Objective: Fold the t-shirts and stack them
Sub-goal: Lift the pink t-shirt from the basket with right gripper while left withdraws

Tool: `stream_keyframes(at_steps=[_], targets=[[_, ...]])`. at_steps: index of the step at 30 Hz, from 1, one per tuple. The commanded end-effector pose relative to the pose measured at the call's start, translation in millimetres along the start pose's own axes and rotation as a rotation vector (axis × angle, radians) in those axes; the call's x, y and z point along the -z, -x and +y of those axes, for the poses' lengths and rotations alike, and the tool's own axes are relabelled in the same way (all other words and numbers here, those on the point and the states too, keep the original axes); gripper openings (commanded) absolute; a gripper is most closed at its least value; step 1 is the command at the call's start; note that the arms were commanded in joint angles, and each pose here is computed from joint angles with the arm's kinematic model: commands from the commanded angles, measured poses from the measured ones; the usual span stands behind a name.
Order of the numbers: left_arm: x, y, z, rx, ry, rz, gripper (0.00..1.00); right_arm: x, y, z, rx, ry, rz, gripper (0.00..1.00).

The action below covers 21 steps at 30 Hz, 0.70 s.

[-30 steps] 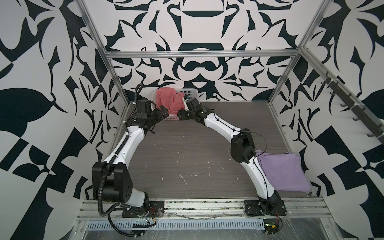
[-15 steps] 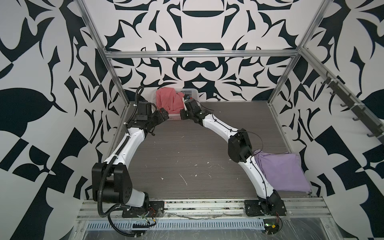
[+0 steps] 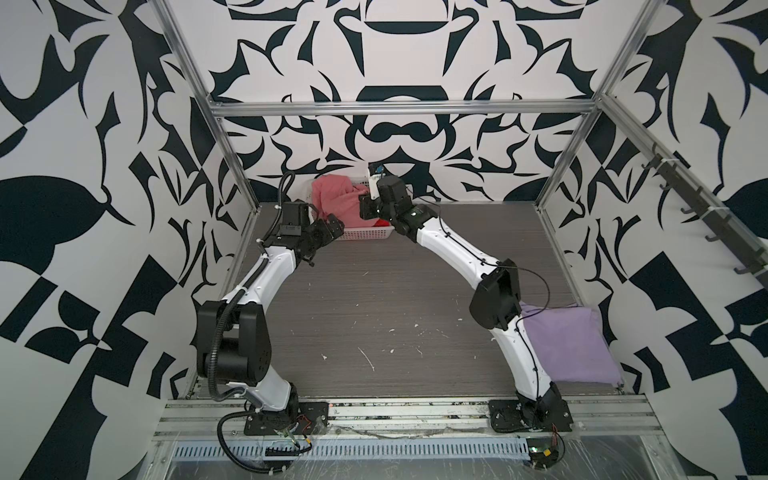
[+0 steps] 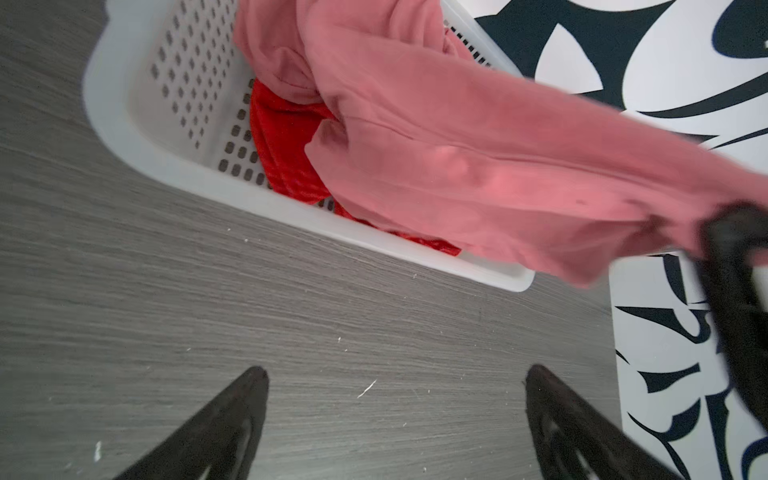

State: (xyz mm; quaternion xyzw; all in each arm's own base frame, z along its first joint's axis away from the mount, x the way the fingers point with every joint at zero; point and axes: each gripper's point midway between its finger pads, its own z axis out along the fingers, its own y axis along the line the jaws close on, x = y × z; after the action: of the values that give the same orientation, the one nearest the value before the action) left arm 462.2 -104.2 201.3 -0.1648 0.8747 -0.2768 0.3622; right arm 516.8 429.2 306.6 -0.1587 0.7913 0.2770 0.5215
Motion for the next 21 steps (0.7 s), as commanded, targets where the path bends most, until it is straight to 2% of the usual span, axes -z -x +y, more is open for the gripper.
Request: stream_keyframes(at_steps=[1, 6, 9, 14, 18, 21], targets=[[3, 30, -33, 0.012, -0.138, -0.046, 0.99, 99, 136, 49, 0.071, 0.132, -0.327, 0.0], [21, 51, -91, 0.037, -0.458, -0.083, 0.99, 192, 184, 56, 0.139, 0.11, -0.466, 0.0], [33, 63, -129, 0.074, -0.668, -0.056, 0.99, 244, 197, 57, 0.158, 0.109, -0.535, 0.0], [53, 84, -181, 0.114, -0.936, -0.023, 0.99, 322, 204, 58, 0.157, 0.126, -0.643, 0.0], [68, 88, -203, 0.146, -1.061, -0.015, 0.99, 368, 192, 40, 0.126, 0.056, -0.663, 0.0], [72, 86, -203, 0.148, -1.051, -0.022, 0.99, 389, 175, 14, 0.083, -0.057, -0.652, 0.0]])
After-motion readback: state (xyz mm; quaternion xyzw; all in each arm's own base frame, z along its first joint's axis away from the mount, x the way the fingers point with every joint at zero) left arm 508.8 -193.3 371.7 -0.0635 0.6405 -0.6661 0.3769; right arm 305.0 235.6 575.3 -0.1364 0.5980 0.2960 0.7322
